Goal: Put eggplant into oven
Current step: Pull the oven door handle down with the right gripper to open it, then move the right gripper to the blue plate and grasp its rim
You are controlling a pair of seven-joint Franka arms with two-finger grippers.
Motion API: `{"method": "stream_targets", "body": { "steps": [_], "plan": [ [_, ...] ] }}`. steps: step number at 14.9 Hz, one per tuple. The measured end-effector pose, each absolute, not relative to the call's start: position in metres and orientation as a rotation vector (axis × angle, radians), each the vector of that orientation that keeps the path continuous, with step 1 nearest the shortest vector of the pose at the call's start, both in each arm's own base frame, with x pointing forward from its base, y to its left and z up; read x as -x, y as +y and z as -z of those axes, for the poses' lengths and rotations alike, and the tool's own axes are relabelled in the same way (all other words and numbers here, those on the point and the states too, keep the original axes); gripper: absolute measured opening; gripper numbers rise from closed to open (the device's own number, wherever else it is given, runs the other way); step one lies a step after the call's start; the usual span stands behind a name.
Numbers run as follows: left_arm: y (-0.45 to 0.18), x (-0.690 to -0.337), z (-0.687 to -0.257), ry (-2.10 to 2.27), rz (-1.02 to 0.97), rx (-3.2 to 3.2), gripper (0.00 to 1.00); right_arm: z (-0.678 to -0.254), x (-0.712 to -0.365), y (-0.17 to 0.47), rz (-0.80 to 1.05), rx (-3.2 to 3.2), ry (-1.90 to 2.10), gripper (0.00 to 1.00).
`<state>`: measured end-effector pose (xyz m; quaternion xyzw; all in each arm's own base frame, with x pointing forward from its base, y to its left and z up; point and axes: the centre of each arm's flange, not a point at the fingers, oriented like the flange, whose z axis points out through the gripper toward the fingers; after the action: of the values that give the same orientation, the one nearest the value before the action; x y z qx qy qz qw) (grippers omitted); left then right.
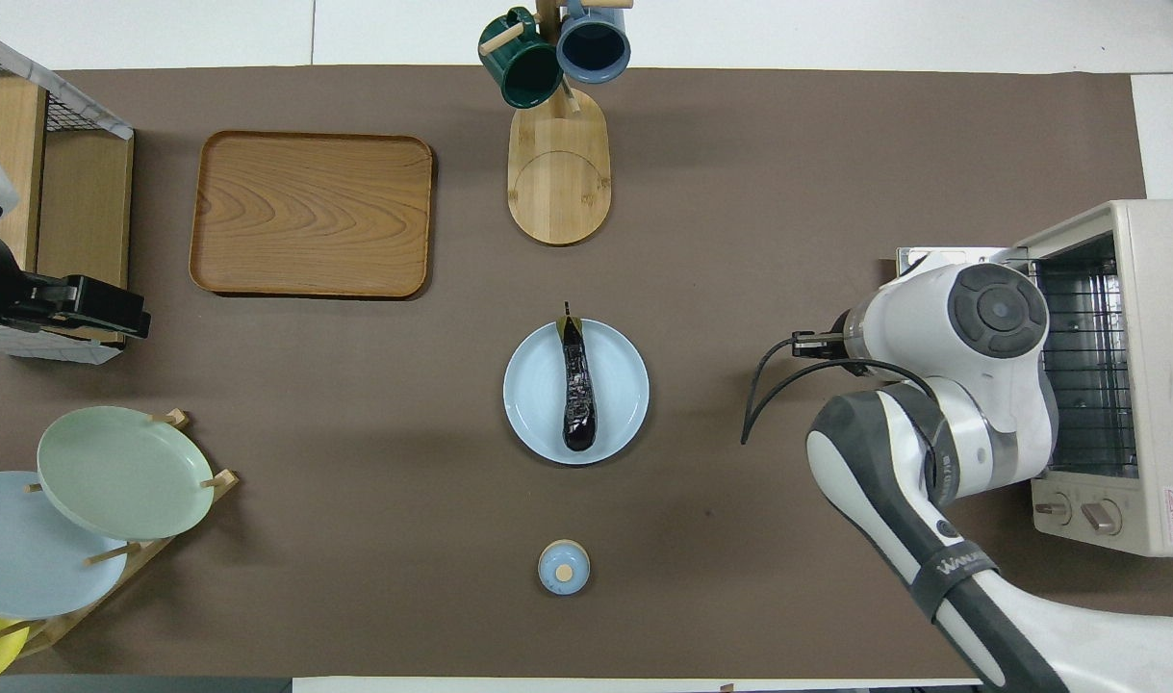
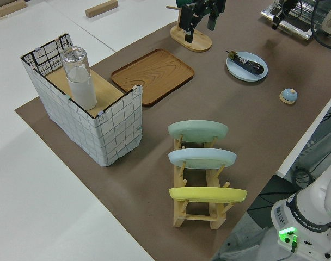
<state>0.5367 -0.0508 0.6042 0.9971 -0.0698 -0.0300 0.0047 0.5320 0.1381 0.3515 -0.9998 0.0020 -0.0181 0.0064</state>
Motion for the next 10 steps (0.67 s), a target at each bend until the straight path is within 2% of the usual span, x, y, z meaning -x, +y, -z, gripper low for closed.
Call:
{"method": "stream_targets", "body": {
  "steps": [4, 8, 9, 10],
  "plan": [
    [-0.051, -0.537, -0.604, -0.218, 0.096, -3.123, 1.00, -0.402, -0.524, 0.229, 0.142, 3.081, -0.175, 0.50],
    [-0.050, -0.536, -0.604, -0.217, 0.105, -3.123, 1.00, -0.465, -0.530, 0.292, 0.118, 3.055, -0.179, 0.92],
    [-0.050, -0.535, -0.604, -0.217, 0.104, -3.123, 1.00, -0.478, -0.530, 0.313, 0.107, 3.054, -0.170, 0.99],
    [-0.050, -0.535, -0.605, -0.216, 0.103, -3.123, 1.00, -0.486, -0.529, 0.335, 0.104, 3.049, -0.156, 1.00]
  ]
}}
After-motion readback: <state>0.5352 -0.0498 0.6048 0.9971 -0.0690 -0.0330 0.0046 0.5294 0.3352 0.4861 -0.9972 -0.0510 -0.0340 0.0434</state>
